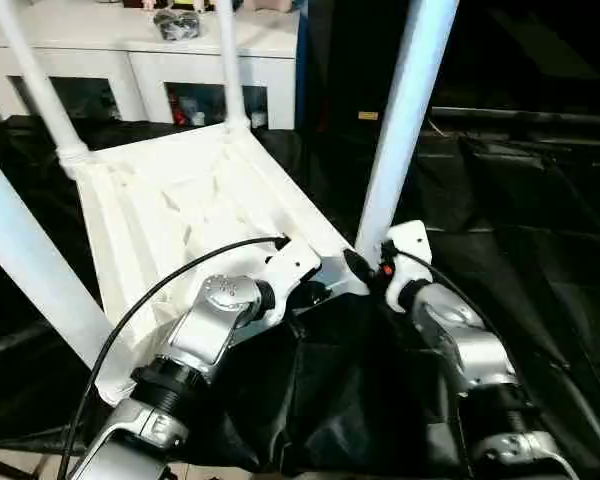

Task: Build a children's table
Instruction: Rotate leg to tighten

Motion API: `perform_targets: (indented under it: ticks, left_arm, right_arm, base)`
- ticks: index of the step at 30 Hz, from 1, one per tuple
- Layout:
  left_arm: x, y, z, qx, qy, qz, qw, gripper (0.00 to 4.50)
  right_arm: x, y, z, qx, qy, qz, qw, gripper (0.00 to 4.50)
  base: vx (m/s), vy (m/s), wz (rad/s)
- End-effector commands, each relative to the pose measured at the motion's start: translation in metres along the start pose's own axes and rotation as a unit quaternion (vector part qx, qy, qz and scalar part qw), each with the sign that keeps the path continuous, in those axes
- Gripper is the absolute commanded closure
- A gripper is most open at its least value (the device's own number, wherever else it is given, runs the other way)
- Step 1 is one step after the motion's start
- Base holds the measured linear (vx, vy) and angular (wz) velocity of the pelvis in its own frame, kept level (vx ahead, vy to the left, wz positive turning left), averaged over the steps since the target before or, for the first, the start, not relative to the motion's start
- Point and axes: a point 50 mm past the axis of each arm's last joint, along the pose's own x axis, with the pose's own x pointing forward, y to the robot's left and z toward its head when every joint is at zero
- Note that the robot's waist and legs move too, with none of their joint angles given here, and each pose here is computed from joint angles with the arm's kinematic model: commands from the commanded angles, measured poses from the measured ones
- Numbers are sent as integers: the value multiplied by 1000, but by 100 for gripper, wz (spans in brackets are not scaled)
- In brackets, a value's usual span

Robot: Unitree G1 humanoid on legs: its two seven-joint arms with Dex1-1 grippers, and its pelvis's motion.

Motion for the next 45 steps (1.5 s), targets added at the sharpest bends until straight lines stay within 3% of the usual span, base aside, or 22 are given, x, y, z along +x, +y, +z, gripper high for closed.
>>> perform_targets:
  ticks: [1, 7, 13, 21, 26, 29, 37, 45]
  left_arm:
    - [10, -13, 22, 30, -27, -38, 998, 450]
    - [-6, -14, 20, 49, -28, -83, 995, 450]
    - [-34, -14, 8, 78, -18, -155, 985, 450]
    - [-55, -6, 1, 91, -8, -184, 979, 450]
    - [-58, -2, -1, 91, -1, -192, 977, 450]
    - [-58, -2, -2, 92, 4, -201, 975, 450]
    - [-57, -1, -3, 94, 8, -201, 975, 450]
    - [-58, 1, -5, 94, 13, -201, 975, 450]
  right_arm:
    - [8, 33, -9, 20, 24, 93, 995, 148]
    - [-7, 19, -6, -24, 33, 142, 989, 93]
    - [-27, 7, -3, -87, 61, 220, 970, 44]
    - [-44, -2, 5, -116, 75, 304, 943, 44]
    - [-46, -3, 7, -111, 73, 329, 935, 103]
    - [-48, -1, 4, -115, 83, 352, 925, 115]
    - [-45, 4, 0, -116, 89, 365, 919, 192]
    - [-45, 7, -3, -119, 89, 370, 917, 220]
  base:
    - [0, 0, 0]
    - [0, 0, 0]
    - [9, -2, 0]
    - [0, 0, 0]
    - [0, 0, 0]
    - [0, 0, 0]
    - [0, 0, 0]
    - [0, 0, 0]
